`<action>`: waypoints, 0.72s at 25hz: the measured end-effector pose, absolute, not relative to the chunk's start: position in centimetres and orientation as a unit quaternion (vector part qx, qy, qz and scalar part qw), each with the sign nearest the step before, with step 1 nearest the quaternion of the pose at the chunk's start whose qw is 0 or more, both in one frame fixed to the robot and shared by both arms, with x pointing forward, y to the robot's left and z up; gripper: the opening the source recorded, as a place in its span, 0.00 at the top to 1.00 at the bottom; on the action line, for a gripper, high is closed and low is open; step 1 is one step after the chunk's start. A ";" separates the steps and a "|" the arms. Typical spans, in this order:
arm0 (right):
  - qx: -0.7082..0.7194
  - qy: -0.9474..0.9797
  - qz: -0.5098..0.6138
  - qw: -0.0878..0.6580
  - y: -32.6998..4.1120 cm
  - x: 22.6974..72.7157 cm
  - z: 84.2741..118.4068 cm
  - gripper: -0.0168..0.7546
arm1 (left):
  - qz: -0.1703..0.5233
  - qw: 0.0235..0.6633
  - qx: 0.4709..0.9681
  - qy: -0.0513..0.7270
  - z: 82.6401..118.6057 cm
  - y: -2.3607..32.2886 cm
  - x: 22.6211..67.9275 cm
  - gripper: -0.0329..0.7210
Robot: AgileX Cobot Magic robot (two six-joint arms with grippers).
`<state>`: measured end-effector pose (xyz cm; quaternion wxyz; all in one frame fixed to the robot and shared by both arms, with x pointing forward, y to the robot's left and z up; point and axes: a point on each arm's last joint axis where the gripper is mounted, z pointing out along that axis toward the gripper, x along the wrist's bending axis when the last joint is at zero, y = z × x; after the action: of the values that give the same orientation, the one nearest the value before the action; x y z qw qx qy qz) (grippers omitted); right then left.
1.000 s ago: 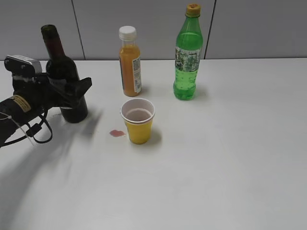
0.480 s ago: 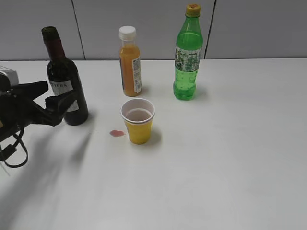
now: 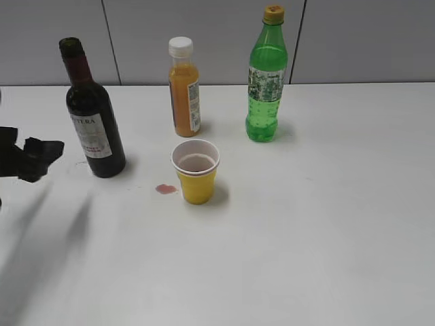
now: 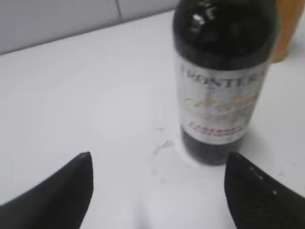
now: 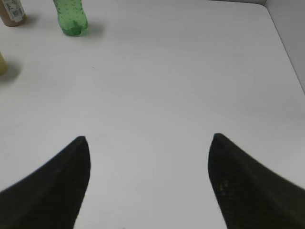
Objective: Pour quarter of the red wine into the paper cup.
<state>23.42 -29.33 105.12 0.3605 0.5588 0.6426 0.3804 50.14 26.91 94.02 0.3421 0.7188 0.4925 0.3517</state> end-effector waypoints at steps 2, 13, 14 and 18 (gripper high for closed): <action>0.559 0.643 0.380 0.361 -29.3 23.4 105.1 0.22 | 0.331 0.305 0.730 0.514 95.9 27.2 50.5 0.12; 0.559 0.643 0.380 0.361 -29.3 23.4 105.1 0.22 | 0.166 0.144 0.761 0.610 107.8 27.6 51.4 0.16; 0.559 0.643 0.380 0.361 -29.3 23.4 105.1 0.22 | 0.160 0.140 0.762 0.612 108.7 27.6 51.4 0.17; 0.559 0.643 0.380 0.361 -29.3 23.4 105.1 0.22 | 0.131 0.132 0.749 0.636 111.2 28.5 50.5 0.17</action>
<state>23.42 -29.33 105.12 0.3605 0.5588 0.6426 0.3804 50.51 28.55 111.24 0.1315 0.7488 0.6362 0.1314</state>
